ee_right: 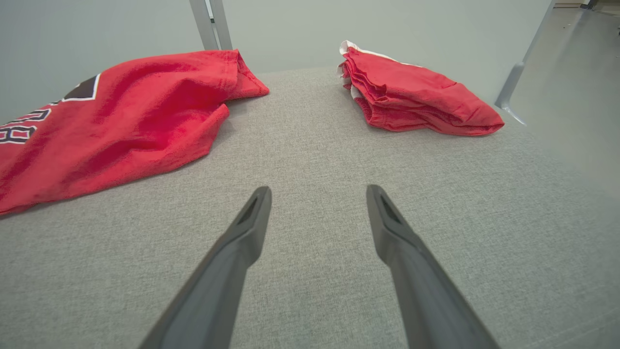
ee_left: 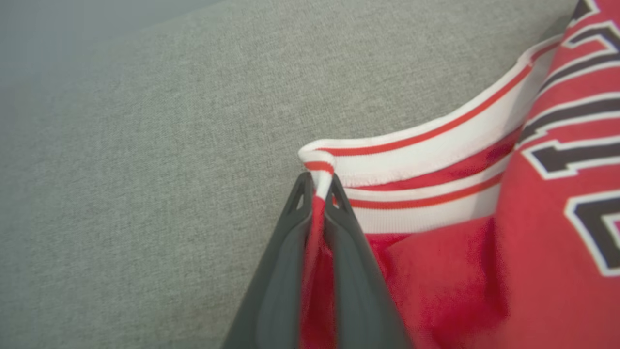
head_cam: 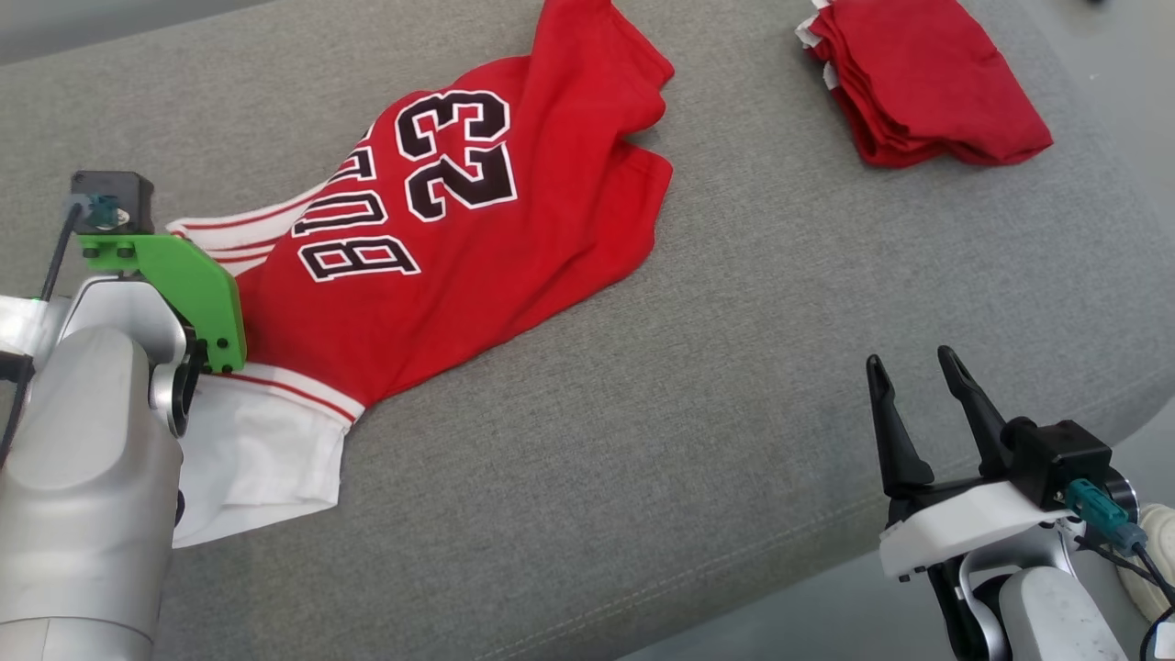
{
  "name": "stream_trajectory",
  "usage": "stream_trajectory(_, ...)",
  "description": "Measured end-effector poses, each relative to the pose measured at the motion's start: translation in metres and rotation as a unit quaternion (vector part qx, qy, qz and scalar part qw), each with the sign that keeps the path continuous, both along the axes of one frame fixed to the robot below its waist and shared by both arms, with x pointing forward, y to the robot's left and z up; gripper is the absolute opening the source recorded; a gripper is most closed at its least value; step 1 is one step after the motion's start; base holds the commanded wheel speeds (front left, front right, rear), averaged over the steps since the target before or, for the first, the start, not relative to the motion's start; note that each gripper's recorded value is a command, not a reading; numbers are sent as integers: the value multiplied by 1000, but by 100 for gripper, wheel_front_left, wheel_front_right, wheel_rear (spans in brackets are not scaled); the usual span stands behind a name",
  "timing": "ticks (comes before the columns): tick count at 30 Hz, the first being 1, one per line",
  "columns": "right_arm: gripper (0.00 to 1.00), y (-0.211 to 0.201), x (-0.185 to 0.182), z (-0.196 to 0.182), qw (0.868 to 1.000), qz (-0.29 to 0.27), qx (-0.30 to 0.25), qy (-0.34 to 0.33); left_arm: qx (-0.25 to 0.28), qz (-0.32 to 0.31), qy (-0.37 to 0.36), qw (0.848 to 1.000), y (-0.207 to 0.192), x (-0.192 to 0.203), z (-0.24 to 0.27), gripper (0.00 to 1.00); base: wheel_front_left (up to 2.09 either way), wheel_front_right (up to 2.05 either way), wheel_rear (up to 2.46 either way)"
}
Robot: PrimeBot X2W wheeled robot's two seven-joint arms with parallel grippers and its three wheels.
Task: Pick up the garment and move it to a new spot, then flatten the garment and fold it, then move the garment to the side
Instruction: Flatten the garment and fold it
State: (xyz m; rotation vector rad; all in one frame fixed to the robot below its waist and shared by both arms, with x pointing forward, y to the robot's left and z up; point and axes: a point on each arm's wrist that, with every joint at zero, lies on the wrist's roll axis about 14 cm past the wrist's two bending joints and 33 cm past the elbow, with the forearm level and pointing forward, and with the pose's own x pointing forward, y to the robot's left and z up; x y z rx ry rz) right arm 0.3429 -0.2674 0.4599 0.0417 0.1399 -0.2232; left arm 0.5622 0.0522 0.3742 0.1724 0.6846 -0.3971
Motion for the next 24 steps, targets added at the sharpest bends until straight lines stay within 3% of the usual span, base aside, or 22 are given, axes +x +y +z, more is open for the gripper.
stream_trajectory(3,100,5,7,1,1000,10,2,-4,-32,58,-50,997,15,12,18,0,0,0,0)
stream_trajectory(8,100,19,18,2,999,35,2,-6,-60,148,-130,979,56,20,43,0,0,0,0)
stream_trajectory(18,100,40,29,13,997,70,5,-20,-64,278,-172,943,134,-12,46,0,0,0,0)
stream_trajectory(19,100,41,29,15,997,72,5,-22,-69,287,-168,940,137,-15,45,20,0,0,0)
stream_trajectory(20,100,42,29,17,997,74,5,-24,-79,295,-166,938,139,-19,44,100,0,0,0)
stream_trajectory(24,100,46,28,21,996,79,7,-29,-108,311,-179,927,145,-29,48,100,0,0,0)
